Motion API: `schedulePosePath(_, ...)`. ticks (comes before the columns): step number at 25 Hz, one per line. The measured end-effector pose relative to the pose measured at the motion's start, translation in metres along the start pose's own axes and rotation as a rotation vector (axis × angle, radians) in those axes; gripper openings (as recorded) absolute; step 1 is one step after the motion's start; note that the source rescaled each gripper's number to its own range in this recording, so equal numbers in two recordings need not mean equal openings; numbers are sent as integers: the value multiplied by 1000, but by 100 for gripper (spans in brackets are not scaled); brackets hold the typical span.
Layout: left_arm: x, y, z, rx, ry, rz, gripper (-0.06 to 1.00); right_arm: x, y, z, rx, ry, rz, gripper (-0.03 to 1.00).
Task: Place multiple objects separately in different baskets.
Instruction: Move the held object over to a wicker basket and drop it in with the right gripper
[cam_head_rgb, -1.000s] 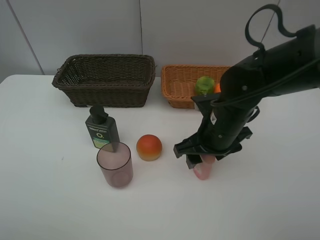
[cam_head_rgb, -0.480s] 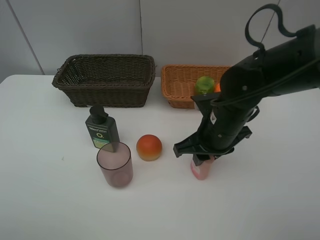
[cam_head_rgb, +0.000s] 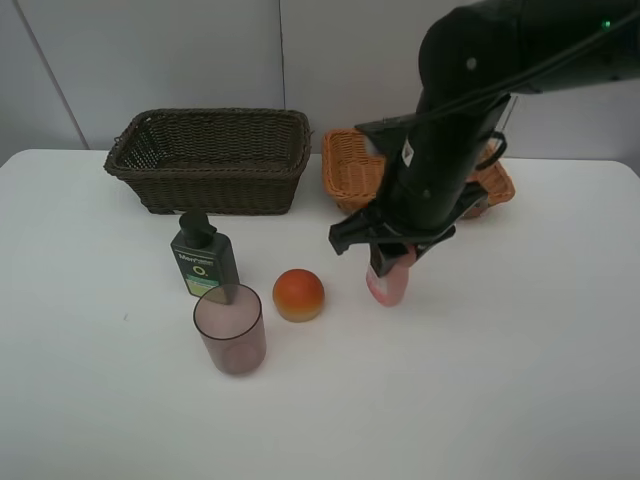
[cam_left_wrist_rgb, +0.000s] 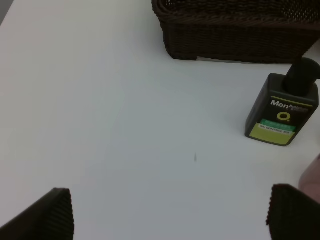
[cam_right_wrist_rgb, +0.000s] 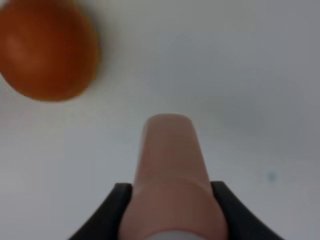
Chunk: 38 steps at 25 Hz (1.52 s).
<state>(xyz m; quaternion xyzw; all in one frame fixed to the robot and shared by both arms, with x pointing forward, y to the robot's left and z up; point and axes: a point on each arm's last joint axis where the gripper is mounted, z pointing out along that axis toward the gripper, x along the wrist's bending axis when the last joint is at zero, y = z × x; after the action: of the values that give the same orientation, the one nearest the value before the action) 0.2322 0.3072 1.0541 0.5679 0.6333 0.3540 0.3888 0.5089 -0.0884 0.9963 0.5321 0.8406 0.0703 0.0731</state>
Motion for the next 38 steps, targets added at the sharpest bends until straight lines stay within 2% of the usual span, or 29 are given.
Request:
schedulePosePath(9, 0, 0, 0, 0, 0, 0, 100, 16, 83, -35, -139, 16, -102, 2)
schedulePosePath(17, 0, 0, 0, 0, 0, 0, 100, 30, 146, -46, -381, 53, -112, 2)
schedulePosePath(21, 0, 0, 0, 0, 0, 0, 100, 33, 163, -42, -529, 64, -123, 2)
schedulePosePath(25, 0, 0, 0, 0, 0, 0, 100, 37, 173, -30, -612, 63, -139, 2)
schedulePosePath(38, 0, 0, 0, 0, 0, 0, 100, 45, 187, 15, -666, 60, -171, 2)
